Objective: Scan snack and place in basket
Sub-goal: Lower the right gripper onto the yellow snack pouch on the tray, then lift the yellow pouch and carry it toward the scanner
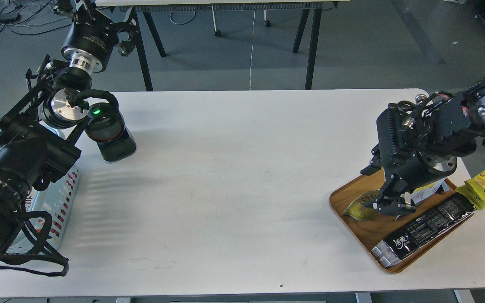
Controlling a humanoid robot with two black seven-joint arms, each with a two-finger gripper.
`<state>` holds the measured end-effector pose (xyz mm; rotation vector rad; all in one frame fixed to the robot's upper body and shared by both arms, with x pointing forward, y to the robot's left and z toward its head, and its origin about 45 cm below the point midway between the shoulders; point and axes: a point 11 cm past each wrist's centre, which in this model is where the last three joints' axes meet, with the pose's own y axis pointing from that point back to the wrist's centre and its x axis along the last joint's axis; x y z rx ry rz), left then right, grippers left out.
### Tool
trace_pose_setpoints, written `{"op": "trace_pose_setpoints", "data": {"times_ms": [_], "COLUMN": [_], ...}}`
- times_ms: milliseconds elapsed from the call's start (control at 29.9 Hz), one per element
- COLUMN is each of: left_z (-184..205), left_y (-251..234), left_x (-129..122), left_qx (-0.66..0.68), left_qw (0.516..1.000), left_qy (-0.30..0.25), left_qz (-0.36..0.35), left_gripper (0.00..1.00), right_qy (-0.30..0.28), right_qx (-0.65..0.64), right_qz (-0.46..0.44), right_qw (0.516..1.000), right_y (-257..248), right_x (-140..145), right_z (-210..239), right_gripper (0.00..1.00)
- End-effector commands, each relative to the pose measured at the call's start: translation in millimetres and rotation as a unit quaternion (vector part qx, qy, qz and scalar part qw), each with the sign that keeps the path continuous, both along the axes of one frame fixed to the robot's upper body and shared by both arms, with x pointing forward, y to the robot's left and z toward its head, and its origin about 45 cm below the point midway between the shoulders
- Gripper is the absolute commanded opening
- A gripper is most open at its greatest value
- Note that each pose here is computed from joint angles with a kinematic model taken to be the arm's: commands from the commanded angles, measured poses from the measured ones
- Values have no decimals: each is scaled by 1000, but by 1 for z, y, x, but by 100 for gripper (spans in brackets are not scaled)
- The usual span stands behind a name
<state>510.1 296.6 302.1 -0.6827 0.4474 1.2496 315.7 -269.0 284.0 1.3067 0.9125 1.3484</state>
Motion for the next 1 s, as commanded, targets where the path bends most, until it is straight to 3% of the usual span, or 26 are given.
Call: {"op": "trace_pose_setpoints", "data": {"times_ms": [0,267,401,568,969], "left_z": [1,0,1,1,0], "left_y": [3,1,3,4,2], "left_x": [0,0,0,0,0], "left_qx": [1,1,1,2,1], "left_qw": [1000,1000,1000,1000,1000], "left_qy": [-1,0,-1,-1,0], "left_qz": [2,1,3,3,1], "left_gripper": [100,100,100,100,100], "right_qy": [2,-11,-9,-14,-47], "right_qx": [-13,-28,-30,-31,-11], "right_qz": [-5,-29,-31,-35,-29], "right_qw": [1000,999,999,999,998], "right_y": [-11,-27,-29,-31,-17], "right_x": [-2,14,13,17,31], "right_z": [-4,-8,-10,-9,14], "right_gripper": [60,45,19,1,0]}}
